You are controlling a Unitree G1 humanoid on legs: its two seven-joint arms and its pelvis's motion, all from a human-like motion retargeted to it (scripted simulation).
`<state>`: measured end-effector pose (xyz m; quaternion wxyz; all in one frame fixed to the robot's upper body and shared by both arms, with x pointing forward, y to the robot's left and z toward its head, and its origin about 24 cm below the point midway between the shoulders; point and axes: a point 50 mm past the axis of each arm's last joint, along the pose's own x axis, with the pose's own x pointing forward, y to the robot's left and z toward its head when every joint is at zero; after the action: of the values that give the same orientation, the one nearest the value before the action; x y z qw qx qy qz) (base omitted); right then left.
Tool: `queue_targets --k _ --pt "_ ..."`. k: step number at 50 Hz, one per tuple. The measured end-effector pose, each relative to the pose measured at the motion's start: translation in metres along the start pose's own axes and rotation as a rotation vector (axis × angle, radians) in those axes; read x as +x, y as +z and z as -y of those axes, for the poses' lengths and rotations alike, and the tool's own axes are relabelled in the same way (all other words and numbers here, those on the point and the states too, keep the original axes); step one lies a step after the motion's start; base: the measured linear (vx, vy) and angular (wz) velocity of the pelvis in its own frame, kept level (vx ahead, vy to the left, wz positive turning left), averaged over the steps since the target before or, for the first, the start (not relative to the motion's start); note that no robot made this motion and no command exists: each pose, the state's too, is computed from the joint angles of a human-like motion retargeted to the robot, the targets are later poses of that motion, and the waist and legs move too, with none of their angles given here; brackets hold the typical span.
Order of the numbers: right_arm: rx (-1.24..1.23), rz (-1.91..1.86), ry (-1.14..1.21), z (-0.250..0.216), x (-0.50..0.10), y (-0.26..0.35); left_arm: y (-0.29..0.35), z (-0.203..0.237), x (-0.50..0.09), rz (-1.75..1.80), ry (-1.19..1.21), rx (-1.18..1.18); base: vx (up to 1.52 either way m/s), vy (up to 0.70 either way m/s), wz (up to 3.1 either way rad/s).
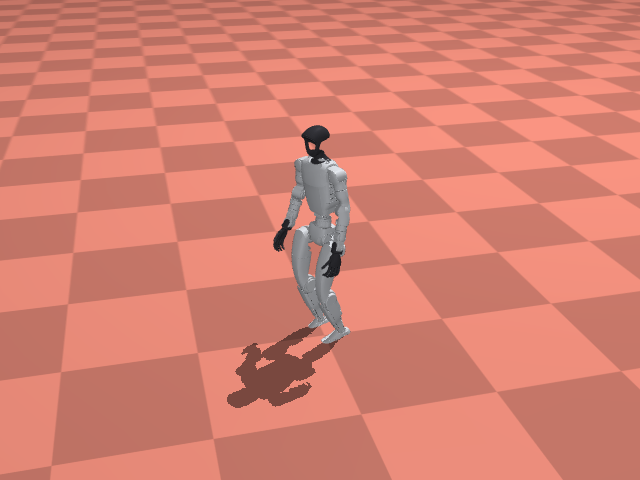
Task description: Run
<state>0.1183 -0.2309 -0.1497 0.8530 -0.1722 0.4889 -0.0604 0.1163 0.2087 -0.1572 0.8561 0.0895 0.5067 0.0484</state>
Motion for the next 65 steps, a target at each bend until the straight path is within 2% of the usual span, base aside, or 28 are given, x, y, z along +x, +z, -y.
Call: queue_targets --k 30,42,55,65 --pt "0.062 -0.005 -0.001 -0.004 0.000 0.000 0.005 -0.005 0.001 0.016 0.033 -0.047 0.00 0.00 0.00" --pt "0.155 0.094 -0.079 0.014 0.006 0.031 0.007 0.006 0.001 0.023 0.042 -0.067 -0.04 0.04 -0.13" --pt "0.264 0.134 -0.122 0.021 0.009 0.048 -0.004 -0.017 0.000 -0.016 0.062 0.167 -0.18 0.02 -0.43" --pt "0.184 0.083 -0.050 0.013 0.010 0.042 0.058 -0.044 0.008 0.157 0.093 0.394 -0.27 -0.12 -0.12"
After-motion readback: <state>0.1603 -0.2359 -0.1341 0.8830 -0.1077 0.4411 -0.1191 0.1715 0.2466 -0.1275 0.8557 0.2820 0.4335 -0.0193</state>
